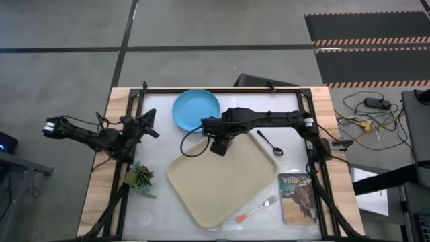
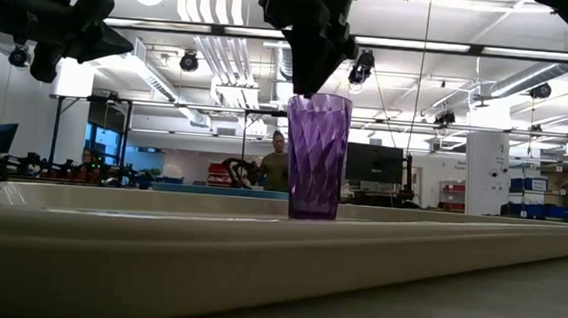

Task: Pick and place plate/cup/fork/spoon on tray
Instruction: Put the violet glass on the light brown tray

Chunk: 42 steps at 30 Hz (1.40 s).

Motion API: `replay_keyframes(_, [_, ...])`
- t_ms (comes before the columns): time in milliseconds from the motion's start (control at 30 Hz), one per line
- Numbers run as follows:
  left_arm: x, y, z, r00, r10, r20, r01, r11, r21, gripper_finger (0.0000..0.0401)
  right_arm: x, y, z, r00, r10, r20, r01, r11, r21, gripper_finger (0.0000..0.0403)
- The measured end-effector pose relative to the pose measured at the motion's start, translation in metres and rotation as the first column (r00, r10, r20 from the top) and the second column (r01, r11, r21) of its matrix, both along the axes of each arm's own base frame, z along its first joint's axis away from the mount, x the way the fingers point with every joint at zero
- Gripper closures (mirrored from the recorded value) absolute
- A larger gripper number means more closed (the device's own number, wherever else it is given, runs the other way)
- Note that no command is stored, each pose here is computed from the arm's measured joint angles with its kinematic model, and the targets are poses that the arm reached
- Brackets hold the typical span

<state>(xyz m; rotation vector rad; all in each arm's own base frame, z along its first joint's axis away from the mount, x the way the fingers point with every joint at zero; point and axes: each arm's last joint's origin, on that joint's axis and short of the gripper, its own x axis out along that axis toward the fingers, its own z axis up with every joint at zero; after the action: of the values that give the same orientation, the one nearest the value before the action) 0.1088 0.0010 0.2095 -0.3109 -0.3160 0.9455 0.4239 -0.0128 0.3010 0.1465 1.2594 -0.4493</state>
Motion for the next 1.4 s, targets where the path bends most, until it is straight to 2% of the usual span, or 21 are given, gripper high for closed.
replay_keyframes(233, [0.000,0.000,0.000,1.000,0.000,0.000,0.000,1.000,0.000,0.0401,-0.002,0.001,0.019,0.999,0.008,0.038,-0.007,1.000,-0.002,0.0254])
replay_keyframes(400, [0.000,0.000,0.000,1.000,0.000,0.002,0.000,1.000,0.000,0.0401,0.001,0.016,0.026,0.994,0.056,0.095,-0.056,0.998,-0.007,0.0273])
replay_keyframes(567, [0.000,0.000,0.000,1.000,0.001,0.004,-0.001,1.000,-0.001,0.0401,0.007,0.030,0.010,0.992,0.097,0.079,-0.097,0.995,-0.007,0.0315])
replay_keyframes(733, [0.000,0.000,0.000,1.000,0.000,0.003,0.000,1.000,-0.001,0.0401,0.010,0.031,-0.012,0.994,0.099,0.035,-0.099,0.995,-0.011,0.0362])
replay_keyframes(867, [0.000,0.000,0.000,1.000,0.000,0.004,0.000,1.000,-0.001,0.0401,0.008,0.029,-0.026,0.996,0.084,-0.012,-0.085,0.993,-0.076,0.0389])
replay_keyframes(1067, [-0.001,0.000,0.000,1.000,0.001,0.005,-0.001,1.000,-0.001,0.0401,0.007,0.027,-0.031,0.998,0.061,-0.032,-0.065,0.987,-0.147,0.0394])
replay_keyframes(1233, [0.000,0.000,0.000,1.000,0.000,0.004,0.000,1.000,-0.001,0.0401,0.006,0.024,-0.035,0.998,0.036,-0.045,-0.044,0.984,-0.175,0.0394])
replay_keyframes(1400, [0.000,0.000,0.000,1.000,0.000,0.003,0.000,1.000,-0.001,0.0401,0.004,0.025,-0.040,0.996,0.057,-0.076,-0.070,0.982,-0.177,0.0394])
